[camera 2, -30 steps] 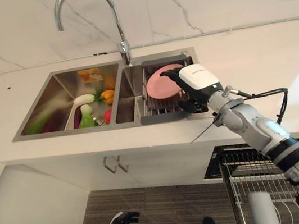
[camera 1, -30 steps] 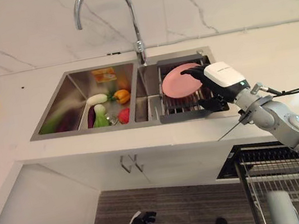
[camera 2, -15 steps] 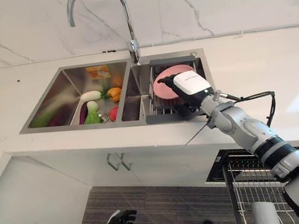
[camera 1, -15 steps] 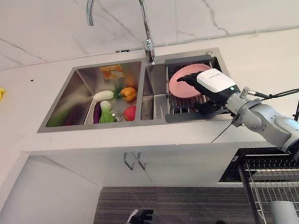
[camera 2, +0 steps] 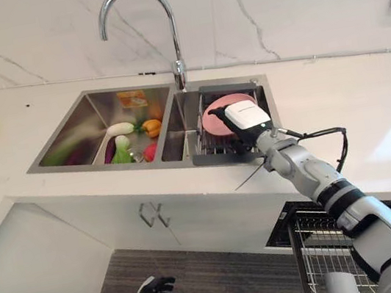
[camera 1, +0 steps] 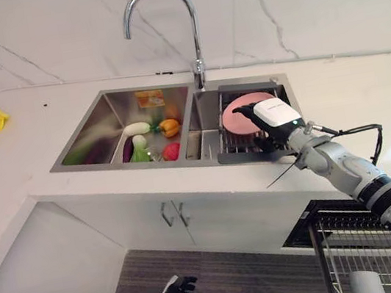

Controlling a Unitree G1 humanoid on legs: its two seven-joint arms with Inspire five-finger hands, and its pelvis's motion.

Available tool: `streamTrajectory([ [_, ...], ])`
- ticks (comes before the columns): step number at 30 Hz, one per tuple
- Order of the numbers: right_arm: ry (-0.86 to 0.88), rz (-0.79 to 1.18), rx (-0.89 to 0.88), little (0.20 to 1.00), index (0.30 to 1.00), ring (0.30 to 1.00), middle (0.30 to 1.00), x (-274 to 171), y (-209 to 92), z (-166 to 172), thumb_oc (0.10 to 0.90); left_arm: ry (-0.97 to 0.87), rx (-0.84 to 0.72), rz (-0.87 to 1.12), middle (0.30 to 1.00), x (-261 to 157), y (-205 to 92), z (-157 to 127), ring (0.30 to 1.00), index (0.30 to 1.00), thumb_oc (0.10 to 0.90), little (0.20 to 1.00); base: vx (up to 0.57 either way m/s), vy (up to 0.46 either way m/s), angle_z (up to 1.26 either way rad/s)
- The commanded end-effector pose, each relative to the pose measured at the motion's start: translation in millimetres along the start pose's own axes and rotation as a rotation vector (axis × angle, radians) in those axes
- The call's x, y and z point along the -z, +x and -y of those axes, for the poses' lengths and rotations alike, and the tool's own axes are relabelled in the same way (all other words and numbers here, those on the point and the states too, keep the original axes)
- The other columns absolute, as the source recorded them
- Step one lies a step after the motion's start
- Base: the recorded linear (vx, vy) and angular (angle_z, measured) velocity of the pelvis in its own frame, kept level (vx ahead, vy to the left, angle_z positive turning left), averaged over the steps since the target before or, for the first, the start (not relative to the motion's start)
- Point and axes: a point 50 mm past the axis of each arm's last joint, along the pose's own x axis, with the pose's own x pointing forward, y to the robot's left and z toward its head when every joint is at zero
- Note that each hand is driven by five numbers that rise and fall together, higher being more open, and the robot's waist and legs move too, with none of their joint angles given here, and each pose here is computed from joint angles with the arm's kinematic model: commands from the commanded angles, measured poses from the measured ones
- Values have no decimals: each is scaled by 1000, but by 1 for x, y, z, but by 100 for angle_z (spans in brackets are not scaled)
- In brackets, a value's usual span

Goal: Place the dishes in the dishwasher.

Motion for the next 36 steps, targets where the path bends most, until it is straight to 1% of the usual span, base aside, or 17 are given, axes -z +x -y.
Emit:
streamTrajectory([
  [1, -98, 32, 19, 900, 900, 900, 900, -12, 27, 12, 800, 118, -21, -61, 900, 15, -1, -13, 900, 900, 800, 900, 0, 0, 0],
  [5, -100, 16, -3, 900, 900, 900, 900, -15, 32, 4, 800, 131, -22, -56, 900, 13, -1, -13, 900, 900, 800, 900, 3, -1, 1],
  [6, -100, 5, -2, 768, 768, 768, 768, -15, 33, 2, 712, 136, -21, -54, 900, 13, -1, -12, 900, 900, 800, 900, 14, -3, 5],
  [7, -101, 1, 4, 432, 432, 432, 432, -15, 34, 2, 488, 138, -21, -54, 900, 13, -1, -12, 900, 900, 800, 900, 13, 0, 6],
  [8, -101, 1, 4, 354, 354, 354, 354, -15, 34, 2, 436, 138, -21, -54, 900, 13, -1, -12, 900, 900, 800, 900, 15, -2, 4],
  [9, -104, -1, 10, 300, 300, 300, 300, -16, 34, 2, 400, 139, -23, -53, 900, 13, -1, -12, 900, 900, 800, 900, 0, 0, 0],
  [14, -121, -53, 63, 300, 300, 300, 300, -9, 31, 2, 400, 141, -33, -47, 900, 10, 0, -12, 900, 900, 800, 900, 0, 0, 0],
  [20, -90, -104, 142, 300, 300, 300, 300, 0, 25, 7, 400, 141, -40, -43, 900, 10, 0, -11, 900, 900, 800, 900, 0, 0, 0],
  [28, -14, -124, 435, 300, 300, 300, 300, 9, 10, 55, 400, 127, -65, -51, 900, 12, -1, -13, 900, 900, 800, 900, 0, 0, 0],
  [30, -8, -121, 465, 300, 300, 300, 300, 9, 9, 61, 400, 123, -68, -53, 900, 12, -1, -13, 900, 900, 800, 900, 0, 0, 0],
  [34, 17, -84, 635, 300, 300, 300, 300, 3, 0, 90, 400, 105, -83, -57, 900, 13, -1, -14, 900, 900, 800, 900, 0, 0, 0],
  [36, 50, -55, 756, 300, 300, 300, 300, -2, -8, 108, 400, 88, -93, -66, 900, 15, -1, -14, 900, 900, 800, 900, 0, 0, 0],
])
